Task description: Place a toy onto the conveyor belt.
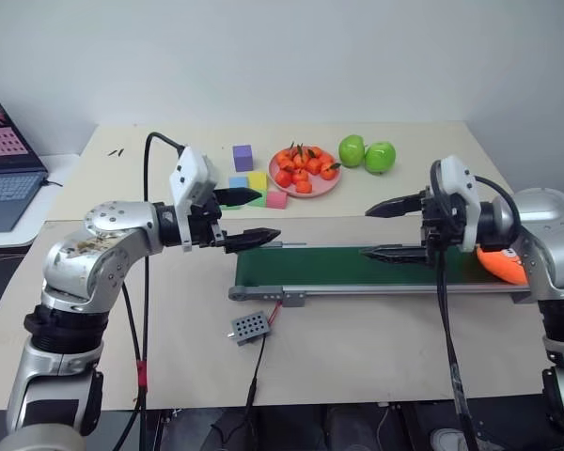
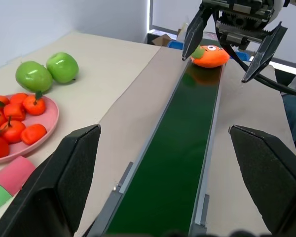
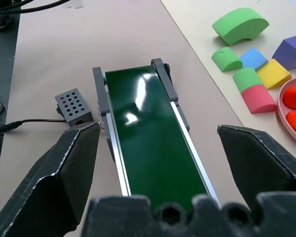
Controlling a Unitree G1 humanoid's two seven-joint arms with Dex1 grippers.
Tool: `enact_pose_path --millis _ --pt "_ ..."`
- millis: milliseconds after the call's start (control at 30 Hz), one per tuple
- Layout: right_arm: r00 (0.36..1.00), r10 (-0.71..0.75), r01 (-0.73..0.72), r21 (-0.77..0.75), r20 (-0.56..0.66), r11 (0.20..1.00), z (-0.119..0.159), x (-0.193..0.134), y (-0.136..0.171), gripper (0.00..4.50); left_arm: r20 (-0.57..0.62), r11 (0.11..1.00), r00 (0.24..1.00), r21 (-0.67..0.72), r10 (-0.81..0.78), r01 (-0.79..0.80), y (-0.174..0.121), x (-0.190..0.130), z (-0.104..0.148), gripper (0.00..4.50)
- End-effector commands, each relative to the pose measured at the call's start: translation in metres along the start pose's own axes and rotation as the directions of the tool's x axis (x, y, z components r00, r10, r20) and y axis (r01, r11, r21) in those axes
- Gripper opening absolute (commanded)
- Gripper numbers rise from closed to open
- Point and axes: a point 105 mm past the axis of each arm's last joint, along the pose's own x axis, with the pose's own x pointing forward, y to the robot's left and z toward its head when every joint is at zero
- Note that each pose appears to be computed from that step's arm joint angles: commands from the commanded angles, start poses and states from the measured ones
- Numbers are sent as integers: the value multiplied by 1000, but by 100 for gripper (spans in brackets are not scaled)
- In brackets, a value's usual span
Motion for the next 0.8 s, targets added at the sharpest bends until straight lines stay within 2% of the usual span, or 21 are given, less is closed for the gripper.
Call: enact_pose_path --millis 33,800 --pt "999 -14 16 -61 45 998 19 -5 -1 450 30 998 1000 59 10 -12 2 -2 15 443" --pt "999 -18 21 -66 39 998 17 -4 -2 450 15 997 1000 74 11 -13 6 -4 15 443"
